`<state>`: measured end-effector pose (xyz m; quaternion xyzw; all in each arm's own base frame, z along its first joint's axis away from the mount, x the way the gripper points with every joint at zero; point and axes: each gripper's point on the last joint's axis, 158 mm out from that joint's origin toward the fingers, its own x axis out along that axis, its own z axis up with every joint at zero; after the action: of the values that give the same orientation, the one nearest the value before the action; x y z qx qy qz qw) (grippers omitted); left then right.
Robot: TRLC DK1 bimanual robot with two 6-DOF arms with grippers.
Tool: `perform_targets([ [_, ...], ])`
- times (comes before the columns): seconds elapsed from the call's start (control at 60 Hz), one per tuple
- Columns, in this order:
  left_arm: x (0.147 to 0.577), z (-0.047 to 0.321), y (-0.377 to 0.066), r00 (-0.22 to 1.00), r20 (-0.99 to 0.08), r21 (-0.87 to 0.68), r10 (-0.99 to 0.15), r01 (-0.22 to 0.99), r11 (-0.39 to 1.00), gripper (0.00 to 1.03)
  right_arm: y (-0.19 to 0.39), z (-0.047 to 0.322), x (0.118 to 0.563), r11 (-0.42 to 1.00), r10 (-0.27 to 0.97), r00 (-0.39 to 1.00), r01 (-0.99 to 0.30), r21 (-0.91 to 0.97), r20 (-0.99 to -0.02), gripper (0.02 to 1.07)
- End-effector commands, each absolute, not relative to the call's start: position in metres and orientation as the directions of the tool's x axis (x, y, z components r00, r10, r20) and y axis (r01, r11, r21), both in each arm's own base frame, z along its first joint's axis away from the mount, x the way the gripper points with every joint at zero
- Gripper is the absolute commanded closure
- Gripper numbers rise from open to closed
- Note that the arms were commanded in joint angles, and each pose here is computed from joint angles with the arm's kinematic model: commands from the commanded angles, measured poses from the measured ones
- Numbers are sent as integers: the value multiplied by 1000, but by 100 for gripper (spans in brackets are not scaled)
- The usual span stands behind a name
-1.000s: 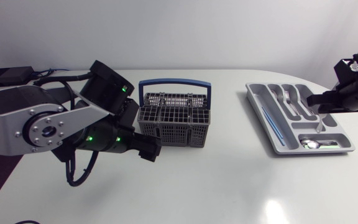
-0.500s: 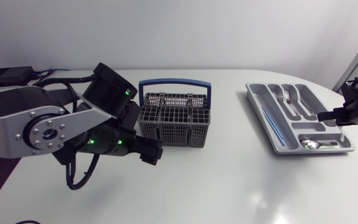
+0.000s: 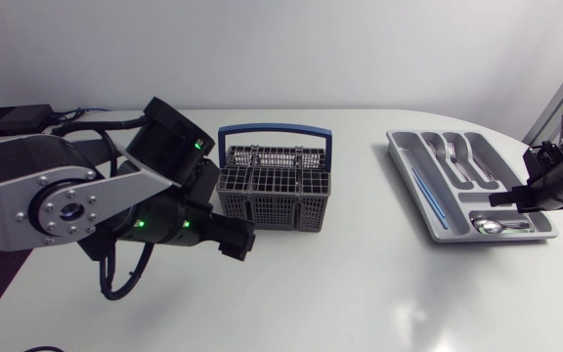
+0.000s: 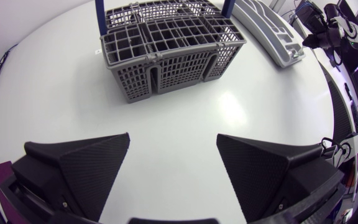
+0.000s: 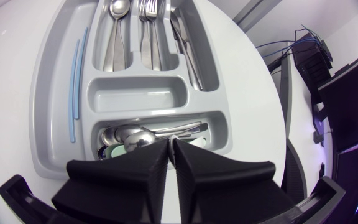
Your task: Unload the cutlery basket into the drawer organizer.
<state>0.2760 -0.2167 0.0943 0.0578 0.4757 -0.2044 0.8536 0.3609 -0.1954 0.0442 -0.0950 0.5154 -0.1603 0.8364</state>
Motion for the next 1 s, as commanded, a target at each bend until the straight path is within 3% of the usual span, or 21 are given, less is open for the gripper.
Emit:
perform_targets([
  [0.0, 278, 105, -218, 485, -821, -107, -301, 387, 916, 5, -191, 34, 356, 932, -363, 401, 143, -334, -841, 76],
  [0.2, 279, 106, -216, 487, -820, -108, -300, 383, 917, 5, -181, 38, 354, 934, -355, 413, 114, -339, -839, 37],
  [0.35, 280, 105, -214, 488, -821, -108, -296, 376, 920, 5, -173, 45, 354, 931, -359, 425, 99, -352, -831, 21],
  [0.55, 287, 106, -206, 499, -819, -109, -284, 351, 930, 5, -143, 66, 354, 939, -320, 477, 44, -341, -819, 17],
  [0.983, 318, 105, -185, 543, -803, -121, -246, 256, 959, 5, -22, 99, 361, 981, 2, 578, -160, -110, -816, 16],
])
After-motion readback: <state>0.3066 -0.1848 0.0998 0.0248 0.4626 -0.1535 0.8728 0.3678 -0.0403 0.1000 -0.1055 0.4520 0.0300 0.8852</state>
